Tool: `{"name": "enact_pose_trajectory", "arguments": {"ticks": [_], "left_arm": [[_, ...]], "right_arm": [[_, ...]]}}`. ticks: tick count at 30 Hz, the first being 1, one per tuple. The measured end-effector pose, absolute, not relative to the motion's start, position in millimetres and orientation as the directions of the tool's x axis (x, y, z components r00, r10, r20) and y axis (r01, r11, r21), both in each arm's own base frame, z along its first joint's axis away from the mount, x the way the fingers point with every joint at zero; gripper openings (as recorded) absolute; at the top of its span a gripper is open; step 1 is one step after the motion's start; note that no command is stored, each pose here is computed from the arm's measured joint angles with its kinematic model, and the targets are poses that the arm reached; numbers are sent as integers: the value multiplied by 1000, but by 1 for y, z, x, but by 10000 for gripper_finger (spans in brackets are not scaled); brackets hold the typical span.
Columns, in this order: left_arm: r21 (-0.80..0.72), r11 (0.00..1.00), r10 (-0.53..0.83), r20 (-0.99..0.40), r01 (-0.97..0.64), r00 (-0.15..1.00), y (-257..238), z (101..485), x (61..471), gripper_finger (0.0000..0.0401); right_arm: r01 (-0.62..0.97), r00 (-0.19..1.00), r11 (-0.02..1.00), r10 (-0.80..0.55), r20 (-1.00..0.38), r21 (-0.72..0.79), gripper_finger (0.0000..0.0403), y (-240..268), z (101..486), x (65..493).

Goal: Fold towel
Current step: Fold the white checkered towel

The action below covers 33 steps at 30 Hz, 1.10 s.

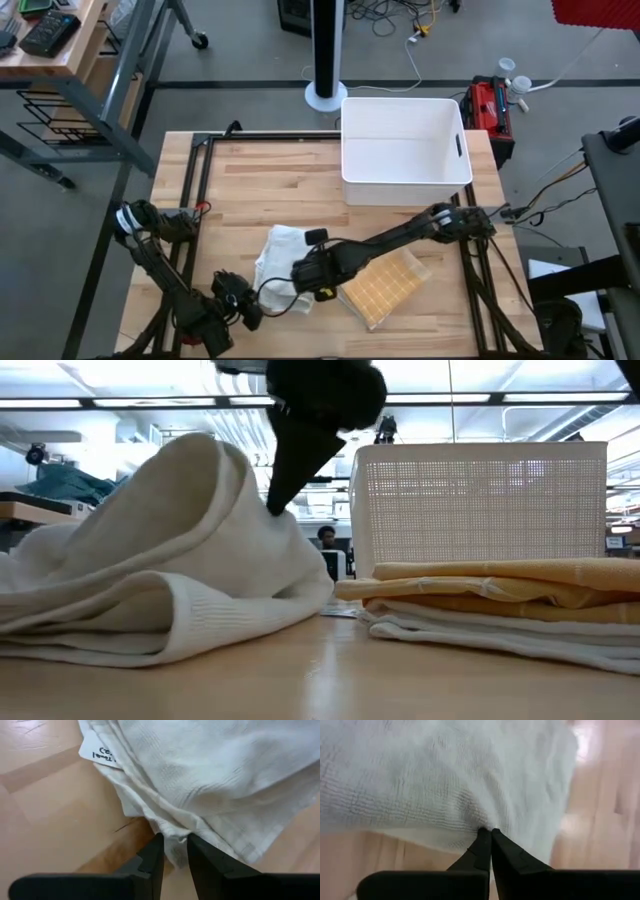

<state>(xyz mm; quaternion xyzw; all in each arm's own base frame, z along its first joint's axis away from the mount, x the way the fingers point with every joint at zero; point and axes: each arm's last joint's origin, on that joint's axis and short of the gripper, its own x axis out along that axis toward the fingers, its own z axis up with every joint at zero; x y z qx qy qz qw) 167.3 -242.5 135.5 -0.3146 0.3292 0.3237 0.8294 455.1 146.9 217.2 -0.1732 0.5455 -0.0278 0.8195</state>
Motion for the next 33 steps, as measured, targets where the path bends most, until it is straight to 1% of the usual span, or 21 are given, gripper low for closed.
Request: {"name": "enact_pose_trajectory", "arguments": {"ticks": [5,9,13,17,21,24,28,33], "left_arm": [[-332,588,313,-748,-738,585,-243,134,173,76],[-362,595,277,-746,-718,606,-247,128,180,76],[-390,595,252,-740,-703,624,-251,120,190,76],[-422,583,237,-729,-694,643,-252,116,199,76],[-450,592,211,-715,-669,667,-254,118,205,76],[-463,602,192,-706,-650,681,-255,119,208,76],[-486,602,190,-683,-633,705,-256,121,211,76],[-515,585,175,-674,-627,717,-256,122,216,76]], "right_arm": [[-91,489,956,-201,-849,-278,2,142,227,437],[-49,556,981,-128,-821,-187,2,137,227,420],[-48,560,994,-55,-827,-99,9,134,213,406],[-10,515,999,-40,-856,-53,40,131,201,392],[35,430,998,-59,-901,-49,81,130,188,380],[54,417,998,-58,-907,-39,108,134,188,376],[32,452,999,-42,-891,-31,138,146,196,373],[43,534,996,-84,-841,-72,158,155,217,367]]}}
